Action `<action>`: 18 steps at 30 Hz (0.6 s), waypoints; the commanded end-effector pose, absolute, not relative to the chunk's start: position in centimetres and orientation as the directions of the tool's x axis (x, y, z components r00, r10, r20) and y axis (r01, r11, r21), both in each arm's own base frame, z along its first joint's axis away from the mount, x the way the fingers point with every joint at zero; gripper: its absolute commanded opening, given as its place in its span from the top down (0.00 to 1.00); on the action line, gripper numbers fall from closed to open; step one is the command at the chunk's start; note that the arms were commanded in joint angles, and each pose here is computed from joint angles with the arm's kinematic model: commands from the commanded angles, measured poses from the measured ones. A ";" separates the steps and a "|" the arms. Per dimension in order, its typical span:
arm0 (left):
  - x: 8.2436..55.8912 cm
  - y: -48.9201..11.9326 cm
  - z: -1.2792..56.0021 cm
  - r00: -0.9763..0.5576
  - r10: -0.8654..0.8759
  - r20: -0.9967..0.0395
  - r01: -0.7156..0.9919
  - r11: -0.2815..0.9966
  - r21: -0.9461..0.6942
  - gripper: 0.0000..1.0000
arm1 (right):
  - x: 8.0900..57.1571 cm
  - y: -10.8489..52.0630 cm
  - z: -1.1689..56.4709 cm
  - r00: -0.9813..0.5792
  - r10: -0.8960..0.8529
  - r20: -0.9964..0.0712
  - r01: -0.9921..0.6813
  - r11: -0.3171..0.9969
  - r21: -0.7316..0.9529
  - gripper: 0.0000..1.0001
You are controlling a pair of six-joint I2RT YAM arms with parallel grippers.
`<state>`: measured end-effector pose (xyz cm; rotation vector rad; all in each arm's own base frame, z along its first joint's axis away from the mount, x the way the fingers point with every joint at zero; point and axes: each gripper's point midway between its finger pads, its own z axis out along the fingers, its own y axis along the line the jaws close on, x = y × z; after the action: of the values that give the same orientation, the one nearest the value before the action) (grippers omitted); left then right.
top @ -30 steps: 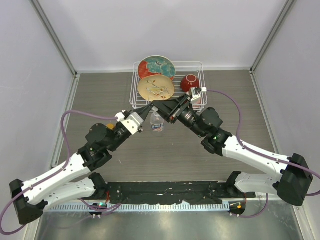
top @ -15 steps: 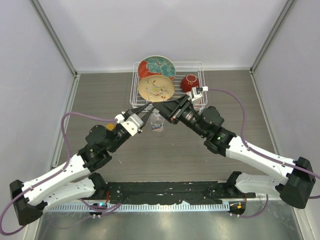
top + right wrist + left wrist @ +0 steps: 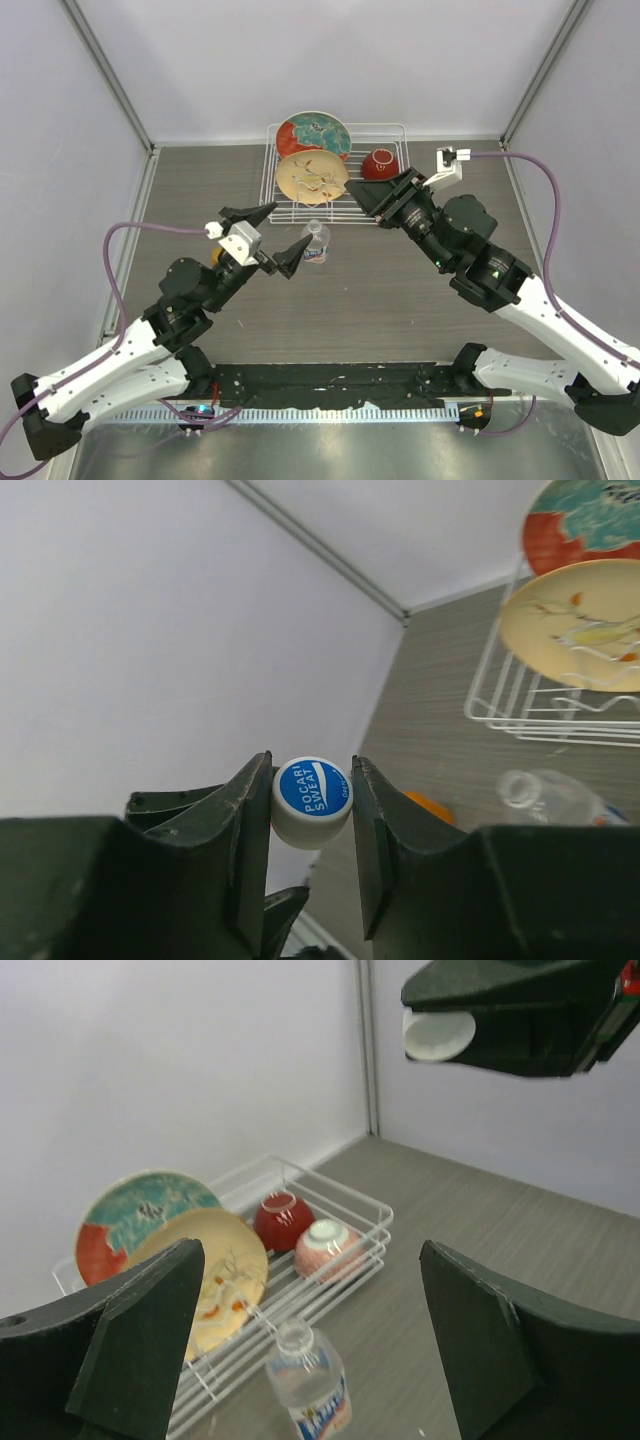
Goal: Screw on the bottle caps
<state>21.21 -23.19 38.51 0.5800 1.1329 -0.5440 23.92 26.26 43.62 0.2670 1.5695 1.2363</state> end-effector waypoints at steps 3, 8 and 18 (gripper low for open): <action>22.6 -23.3 29.7 0.017 -0.059 -0.998 0.655 0.755 -0.033 0.00 | 24.9 21.5 43.4 -0.230 0.599 -0.767 -0.345 0.687 0.640 0.89; 25.3 -24.2 27.1 -0.130 -0.099 -0.987 0.635 0.756 -0.160 0.00 | 24.5 20.3 44.6 -0.191 0.582 -0.790 -0.353 0.711 0.608 0.89; 28.0 -26.3 24.4 -0.142 -0.115 -0.983 0.679 0.711 -0.181 0.00 | 24.0 19.7 45.1 -0.171 0.572 -0.802 -0.365 0.719 0.591 0.89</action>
<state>27.98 -24.61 22.01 0.4834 1.6901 -0.6192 24.12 20.46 43.37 0.1771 1.5773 0.8520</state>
